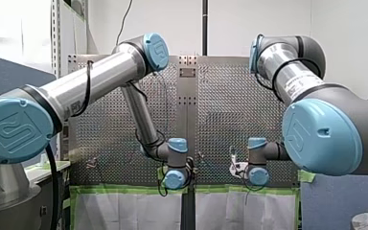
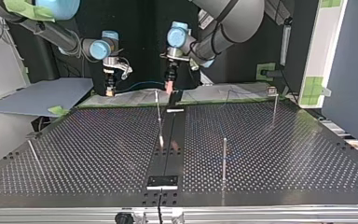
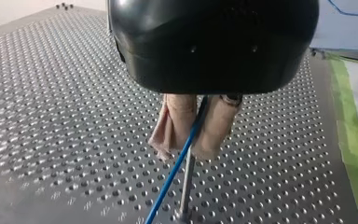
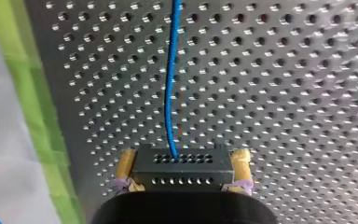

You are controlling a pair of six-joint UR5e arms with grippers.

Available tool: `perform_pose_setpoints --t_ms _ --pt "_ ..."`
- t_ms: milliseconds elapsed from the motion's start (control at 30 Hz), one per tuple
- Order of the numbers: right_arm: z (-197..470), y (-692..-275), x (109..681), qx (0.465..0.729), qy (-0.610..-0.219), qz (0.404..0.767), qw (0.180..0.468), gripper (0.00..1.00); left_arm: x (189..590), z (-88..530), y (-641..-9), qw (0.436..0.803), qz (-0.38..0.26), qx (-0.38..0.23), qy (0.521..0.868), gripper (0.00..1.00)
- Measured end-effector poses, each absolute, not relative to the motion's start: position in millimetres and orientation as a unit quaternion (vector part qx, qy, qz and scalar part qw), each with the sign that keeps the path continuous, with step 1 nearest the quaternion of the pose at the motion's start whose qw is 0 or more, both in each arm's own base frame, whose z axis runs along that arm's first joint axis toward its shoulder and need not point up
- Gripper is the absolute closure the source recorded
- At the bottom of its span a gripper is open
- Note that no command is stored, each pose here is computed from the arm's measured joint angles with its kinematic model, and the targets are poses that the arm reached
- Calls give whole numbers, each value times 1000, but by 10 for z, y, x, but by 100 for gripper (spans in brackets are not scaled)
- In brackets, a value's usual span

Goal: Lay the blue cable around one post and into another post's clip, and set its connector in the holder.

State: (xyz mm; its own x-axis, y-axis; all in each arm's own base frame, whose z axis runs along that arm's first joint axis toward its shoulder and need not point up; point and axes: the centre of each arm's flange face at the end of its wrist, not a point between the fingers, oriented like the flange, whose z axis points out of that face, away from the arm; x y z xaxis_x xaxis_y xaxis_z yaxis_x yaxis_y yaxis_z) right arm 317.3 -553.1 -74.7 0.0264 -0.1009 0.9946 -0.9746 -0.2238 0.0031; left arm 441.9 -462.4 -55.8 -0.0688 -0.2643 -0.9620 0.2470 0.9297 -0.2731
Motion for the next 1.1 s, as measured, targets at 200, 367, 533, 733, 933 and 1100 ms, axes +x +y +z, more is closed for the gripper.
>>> perform_pose_setpoints --t_ms 200,367,533,733,933,1100 --pt "-820 -5610 3172 584 -461 519 420 97 4455 -502 -4720 686 -182 -1 705 78" --pt "-786 -5708 3164 582 -460 520 424 97 4498 -480 -4725 686 -177 -6 705 78" --pt "-747 -5788 3164 581 -457 522 426 97 4564 -458 -4706 689 -173 -13 704 78" --pt "-714 -5851 3167 585 -452 517 432 97 4667 -415 -4702 690 -173 -19 703 78" --pt "-702 -5876 3164 592 -447 509 437 97 4732 -396 -4683 688 -182 -30 702 78" --pt "-702 -5879 3162 593 -445 507 439 97 4759 -430 -4664 685 -190 -37 702 78"
